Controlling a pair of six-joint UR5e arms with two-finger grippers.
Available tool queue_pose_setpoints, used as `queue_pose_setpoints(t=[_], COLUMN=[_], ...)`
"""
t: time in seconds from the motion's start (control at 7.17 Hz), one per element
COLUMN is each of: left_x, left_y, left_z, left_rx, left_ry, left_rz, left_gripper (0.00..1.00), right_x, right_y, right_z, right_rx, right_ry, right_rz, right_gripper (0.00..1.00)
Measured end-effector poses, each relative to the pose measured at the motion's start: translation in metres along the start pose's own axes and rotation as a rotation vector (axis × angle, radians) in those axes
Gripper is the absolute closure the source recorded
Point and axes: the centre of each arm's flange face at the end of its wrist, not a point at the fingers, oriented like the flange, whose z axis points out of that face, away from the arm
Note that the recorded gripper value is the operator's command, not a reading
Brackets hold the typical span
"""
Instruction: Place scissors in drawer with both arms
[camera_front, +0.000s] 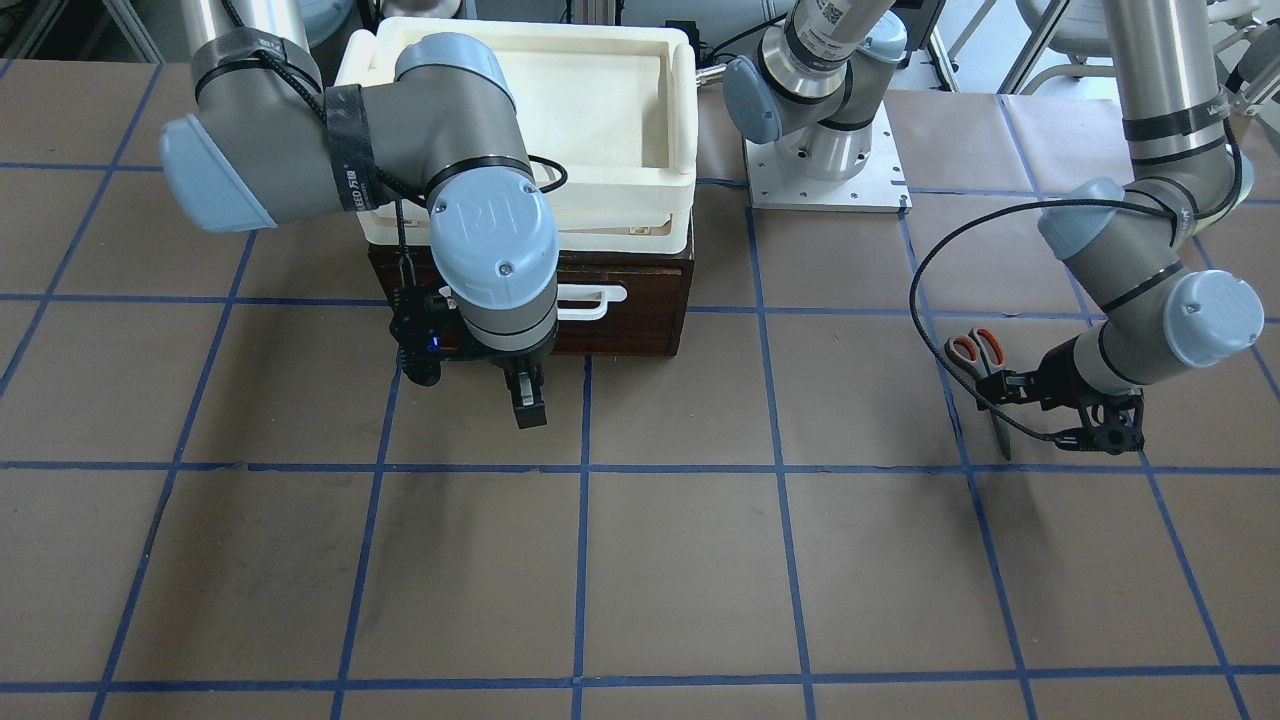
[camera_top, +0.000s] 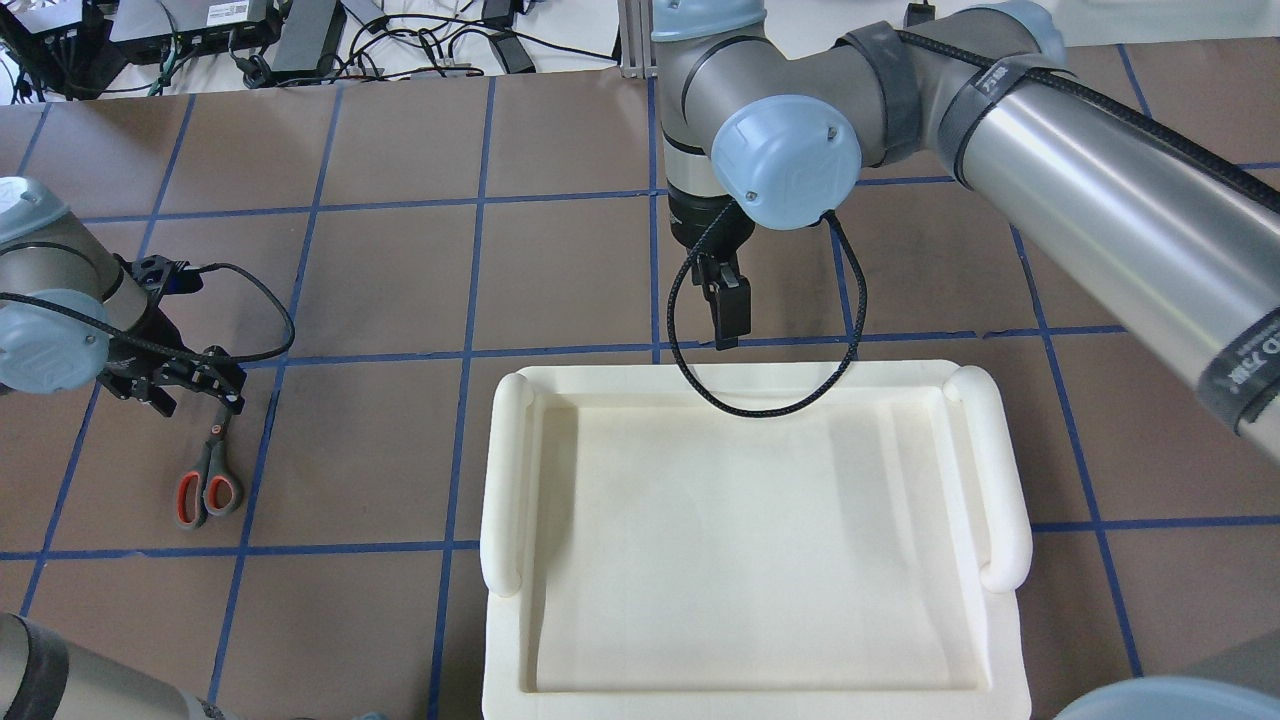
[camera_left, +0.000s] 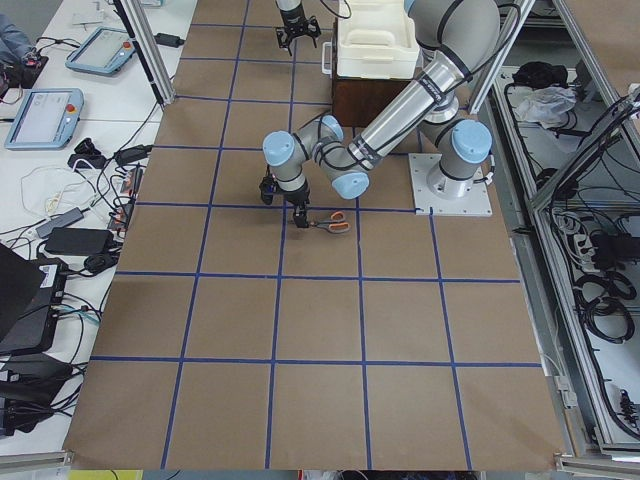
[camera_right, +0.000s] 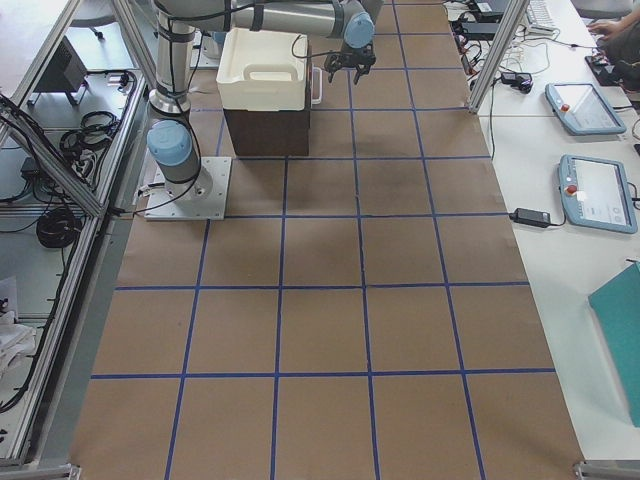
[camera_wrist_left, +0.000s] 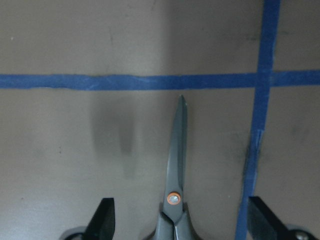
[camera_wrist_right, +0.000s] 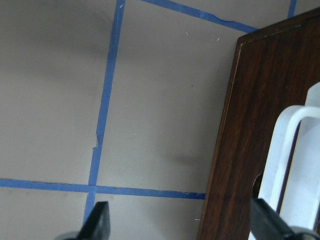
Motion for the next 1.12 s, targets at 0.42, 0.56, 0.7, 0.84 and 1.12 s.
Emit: queue_pose_setpoints(t=[0.42, 0.56, 0.7, 0.84, 1.12], left_x=[0.004, 0.006, 0.005, -0.001, -0.013], left_y=[0.012, 0.02, 0.028, 0.037, 0.045], left_z=[0.025, 0.028, 0.03, 0.03, 0.031], left_rx=[-0.012, -0.018, -0.024, -0.026, -0.022], left_ry=[0.018, 0.019, 0.021, 0.022, 0.032], left_rz=[0.0, 0.003, 0.009, 0.017, 0.015], left_gripper=[0.14, 0.13, 0.14, 0.16, 0.17], right_x=[-0.004, -0.003, -0.001, 0.0, 0.0], right_y=[0.004, 0.004, 0.004, 0.004, 0.004], right_z=[0.012, 0.014, 0.016, 0.017, 0.018], right_rx=[-0.03, -0.032, -0.031, -0.03, -0.029], right_ry=[0.034, 0.051, 0.066, 0.075, 0.083], right_rz=[0.012, 0.016, 0.023, 0.031, 0.053], right_gripper=[0.0, 0.0, 0.0, 0.0, 0.0])
